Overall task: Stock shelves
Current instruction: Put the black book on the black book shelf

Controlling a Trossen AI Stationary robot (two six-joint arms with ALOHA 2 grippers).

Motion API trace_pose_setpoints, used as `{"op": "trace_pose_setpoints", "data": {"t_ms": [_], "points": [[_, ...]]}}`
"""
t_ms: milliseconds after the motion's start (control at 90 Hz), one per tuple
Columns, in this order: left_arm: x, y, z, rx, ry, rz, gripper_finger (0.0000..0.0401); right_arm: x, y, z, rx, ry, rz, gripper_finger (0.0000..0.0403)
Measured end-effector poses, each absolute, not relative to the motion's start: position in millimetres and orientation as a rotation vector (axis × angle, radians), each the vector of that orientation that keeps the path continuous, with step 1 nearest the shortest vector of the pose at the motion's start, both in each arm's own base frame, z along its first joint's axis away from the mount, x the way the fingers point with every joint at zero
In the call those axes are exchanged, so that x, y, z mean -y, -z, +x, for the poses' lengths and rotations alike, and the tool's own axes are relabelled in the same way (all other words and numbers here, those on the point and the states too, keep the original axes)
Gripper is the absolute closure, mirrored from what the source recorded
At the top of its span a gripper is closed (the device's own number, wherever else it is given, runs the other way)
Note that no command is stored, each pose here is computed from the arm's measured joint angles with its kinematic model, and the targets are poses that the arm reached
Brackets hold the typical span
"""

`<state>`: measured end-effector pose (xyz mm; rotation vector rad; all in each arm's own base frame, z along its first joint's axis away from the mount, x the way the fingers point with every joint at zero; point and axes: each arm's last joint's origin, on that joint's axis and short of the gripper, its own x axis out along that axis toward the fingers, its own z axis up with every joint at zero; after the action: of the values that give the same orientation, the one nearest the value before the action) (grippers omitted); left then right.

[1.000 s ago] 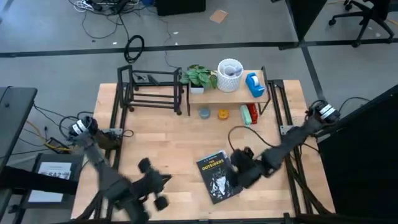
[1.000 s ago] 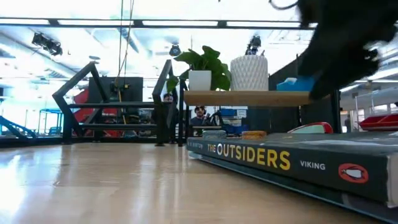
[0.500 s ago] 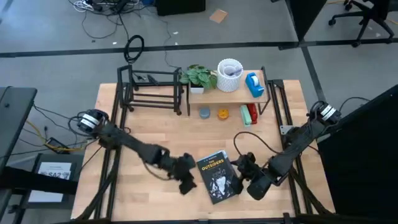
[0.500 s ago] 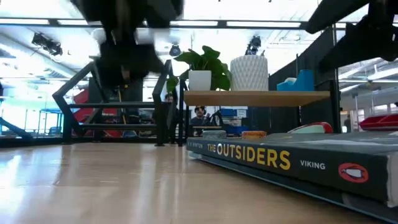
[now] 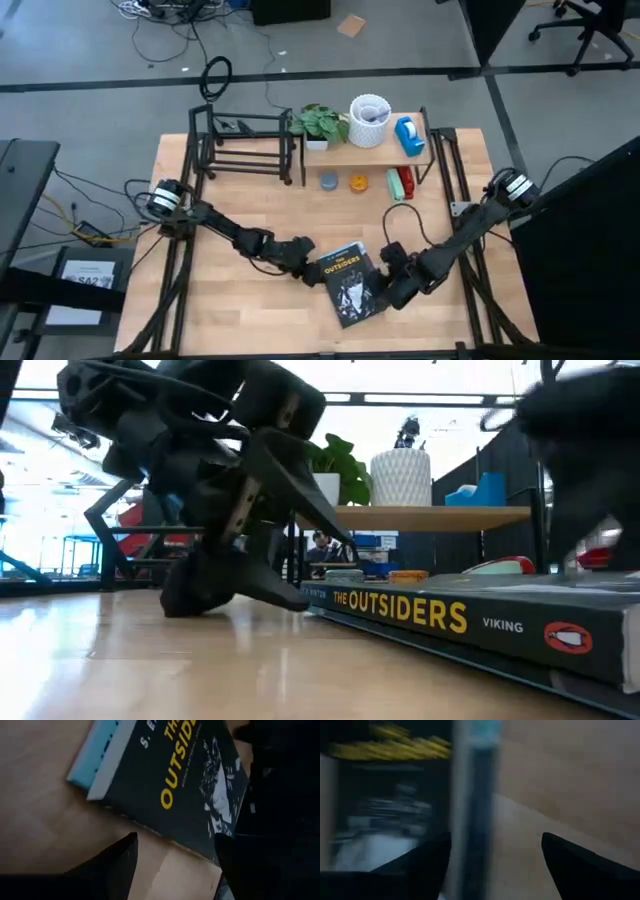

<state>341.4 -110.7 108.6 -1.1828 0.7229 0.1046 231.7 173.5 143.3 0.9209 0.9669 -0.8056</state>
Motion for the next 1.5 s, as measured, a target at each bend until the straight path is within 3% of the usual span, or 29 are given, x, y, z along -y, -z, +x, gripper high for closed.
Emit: {"op": "trace_pose_setpoints", "data": {"t_ms": [256,378,522,689,867,1011,1300,1500], "points": [[102,-108,347,-0.696,-0.138,-1.183,0.0161,-186,-130,255,-0.903,0.645,0.943,0.0142],[102,-109,348,-0.684,-0.122,-1.154,0.0182,-187,-131,258,-0.863,0.619,0.93,0.0142],[104,-112,349,-0.656,-0.09,-1.122,0.0247,-187,-131,260,-0.857,0.597,0.925,0.0142],[104,-129,349,-0.607,-0.04,-1.064,0.036,-187,-131,260,-0.86,0.594,0.915,0.0142],[100,-181,335,-0.505,-0.021,-0.976,0.0371,-192,-131,255,-0.856,0.583,0.893,0.0142],[94,-236,298,-0.49,-0.112,-0.843,0.0371,-197,-130,251,-0.834,0.579,0.875,0.0142],[66,-362,194,-0.424,-0.579,-0.54,0.0371,-197,-131,251,-0.813,0.586,0.869,0.0142],[37,-404,160,-0.303,-0.918,-0.375,0.0371,-191,-131,256,-0.8,0.601,0.872,0.0142]]}}
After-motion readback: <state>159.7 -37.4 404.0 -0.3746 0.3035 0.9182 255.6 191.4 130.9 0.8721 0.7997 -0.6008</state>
